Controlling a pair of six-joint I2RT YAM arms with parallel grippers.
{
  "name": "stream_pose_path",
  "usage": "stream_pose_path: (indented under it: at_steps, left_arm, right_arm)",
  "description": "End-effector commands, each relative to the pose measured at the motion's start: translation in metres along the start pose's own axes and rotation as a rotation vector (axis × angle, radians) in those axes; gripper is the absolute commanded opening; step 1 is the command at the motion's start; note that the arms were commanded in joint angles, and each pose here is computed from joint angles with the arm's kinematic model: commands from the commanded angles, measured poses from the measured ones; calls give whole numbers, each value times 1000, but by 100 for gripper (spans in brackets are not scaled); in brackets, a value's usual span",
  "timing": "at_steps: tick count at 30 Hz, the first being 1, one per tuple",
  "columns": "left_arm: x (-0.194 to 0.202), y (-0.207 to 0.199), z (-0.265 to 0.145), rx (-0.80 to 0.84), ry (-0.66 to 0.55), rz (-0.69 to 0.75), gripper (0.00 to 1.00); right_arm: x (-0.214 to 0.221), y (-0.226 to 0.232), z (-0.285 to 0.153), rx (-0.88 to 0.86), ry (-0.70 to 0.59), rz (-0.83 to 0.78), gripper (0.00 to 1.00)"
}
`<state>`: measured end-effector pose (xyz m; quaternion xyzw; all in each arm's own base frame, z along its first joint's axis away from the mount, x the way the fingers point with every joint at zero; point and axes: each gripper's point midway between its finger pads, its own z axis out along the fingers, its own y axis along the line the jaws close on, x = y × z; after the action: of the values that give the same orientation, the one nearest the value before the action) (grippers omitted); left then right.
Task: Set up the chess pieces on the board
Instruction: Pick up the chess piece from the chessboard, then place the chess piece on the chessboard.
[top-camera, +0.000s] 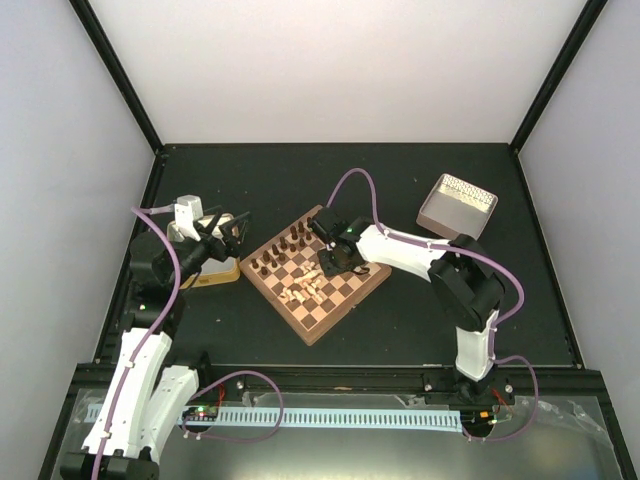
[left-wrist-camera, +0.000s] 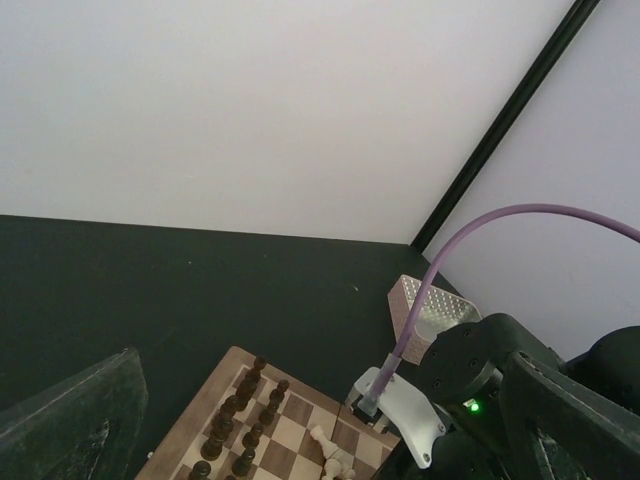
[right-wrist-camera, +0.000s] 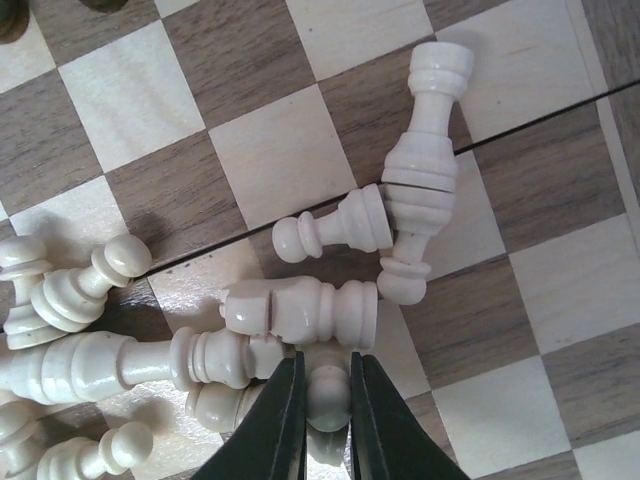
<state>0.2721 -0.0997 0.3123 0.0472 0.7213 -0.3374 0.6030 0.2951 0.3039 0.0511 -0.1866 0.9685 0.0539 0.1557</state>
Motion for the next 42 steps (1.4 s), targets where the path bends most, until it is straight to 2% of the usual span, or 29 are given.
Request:
stream_pose_path:
  at_steps: [1,7,11,18,27,33,37,42]
  left_arm:
    - [-3,2,-1,-10,-12,8,98]
    - [-4,2,-2,-13,-16,10,98]
    - [-5,2,-2,-16,-20,13,98]
    - [-4,3,-2,-20,-18,10,98]
    - [-1,6,0,-25,-10,1,98]
    - [1,7,0,-29,-10,-1,98]
    - [1,8,0,-31,-12,-3,98]
    - [1,8,0,-33,-11,-4,98]
  right_arm:
    - [-17,6,-15,-14,-72,3,9]
    - [-25,3,-51,-56,-177,19,8]
    - [-23,-17,-65,-13,-215,47,8]
    - [-4,-63,-45,61,-125,117,8]
    - [7,-68,-20,89,-32,114,9]
    - [9,-79,-9,157,-25,123,10]
    - [7,-77,-5,142,-29,106,14]
    - [4,-76,-15,131,-45,105,24]
